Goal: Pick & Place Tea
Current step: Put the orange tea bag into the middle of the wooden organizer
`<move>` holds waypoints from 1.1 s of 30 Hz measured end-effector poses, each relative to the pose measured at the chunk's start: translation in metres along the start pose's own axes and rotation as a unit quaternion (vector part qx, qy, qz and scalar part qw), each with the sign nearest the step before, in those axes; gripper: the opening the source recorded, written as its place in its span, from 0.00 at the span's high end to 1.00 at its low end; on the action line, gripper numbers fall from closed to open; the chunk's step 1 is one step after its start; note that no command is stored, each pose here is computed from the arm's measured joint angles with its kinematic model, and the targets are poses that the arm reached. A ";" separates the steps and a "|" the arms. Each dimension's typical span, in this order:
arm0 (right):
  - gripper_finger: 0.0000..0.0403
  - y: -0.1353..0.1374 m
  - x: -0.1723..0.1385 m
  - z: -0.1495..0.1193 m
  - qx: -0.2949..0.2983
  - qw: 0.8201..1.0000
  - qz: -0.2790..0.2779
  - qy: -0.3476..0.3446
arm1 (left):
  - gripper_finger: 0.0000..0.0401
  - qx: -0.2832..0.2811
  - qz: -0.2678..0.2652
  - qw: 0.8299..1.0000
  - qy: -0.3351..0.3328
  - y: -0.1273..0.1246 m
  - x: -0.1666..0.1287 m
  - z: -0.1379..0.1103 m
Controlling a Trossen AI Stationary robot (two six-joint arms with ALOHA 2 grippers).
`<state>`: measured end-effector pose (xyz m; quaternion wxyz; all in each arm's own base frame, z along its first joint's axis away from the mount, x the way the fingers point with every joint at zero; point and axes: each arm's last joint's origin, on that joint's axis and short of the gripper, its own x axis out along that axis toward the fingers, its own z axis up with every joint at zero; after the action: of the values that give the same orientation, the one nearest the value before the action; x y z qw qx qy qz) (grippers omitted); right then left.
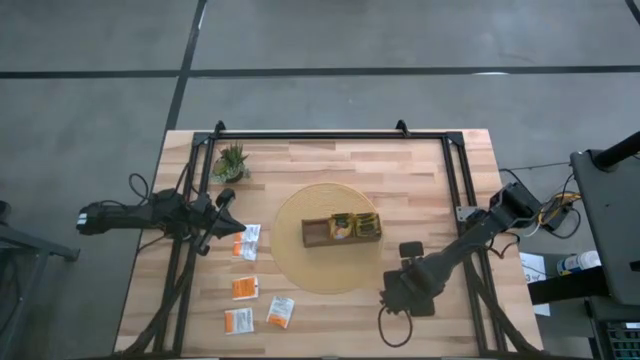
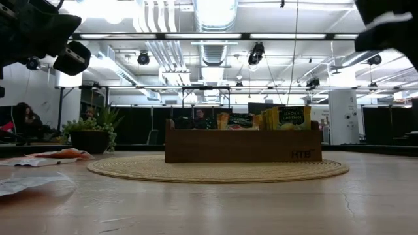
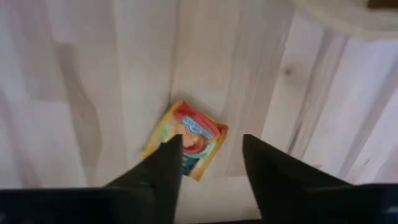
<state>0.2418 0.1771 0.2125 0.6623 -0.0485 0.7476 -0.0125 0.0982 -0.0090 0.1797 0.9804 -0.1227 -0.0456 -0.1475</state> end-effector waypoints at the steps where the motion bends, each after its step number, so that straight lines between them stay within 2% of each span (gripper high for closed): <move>1: 0.56 -0.001 0.005 -0.001 -0.003 1.000 -0.002 0.006 | 1.00 0.000 0.000 1.000 0.000 0.000 0.000 0.000; 7: 0.44 -0.002 0.035 -0.004 -0.037 0.999 0.007 0.005 | 1.00 0.000 0.000 1.000 0.000 0.000 0.000 0.000; 11: 0.41 -0.001 0.057 -0.007 -0.043 0.998 0.046 0.001 | 1.00 0.000 0.000 1.000 -0.001 0.000 0.000 0.000; 14: 0.43 -0.005 0.074 -0.013 -0.034 0.998 0.046 0.013 | 1.00 0.000 0.000 1.000 -0.001 0.000 0.000 0.000; 17: 0.53 -0.010 0.083 -0.020 -0.027 0.998 0.037 0.033 | 1.00 0.000 0.000 1.000 -0.001 0.000 0.000 0.000; 22: 0.91 -0.012 0.079 -0.021 -0.016 0.999 0.005 0.031 | 1.00 0.000 0.000 1.000 -0.001 0.000 0.000 0.000; 29: 0.97 -0.004 0.040 0.004 -0.003 0.994 -0.052 -0.096 | 1.00 0.000 0.000 1.000 -0.001 0.000 0.000 0.000; 31: 0.97 -0.003 0.026 0.012 0.021 0.984 -0.092 -0.153 | 1.00 0.000 0.000 1.000 -0.001 0.000 0.000 0.000; 33: 0.97 -0.004 0.013 0.019 0.055 0.965 -0.139 -0.216 | 1.00 0.000 0.000 1.000 -0.001 0.000 0.000 0.000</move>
<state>0.2594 0.1728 0.1978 0.8011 -0.1171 0.5711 -0.1353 0.0981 -0.0090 0.1799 0.9803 -0.1227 -0.0464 -0.1474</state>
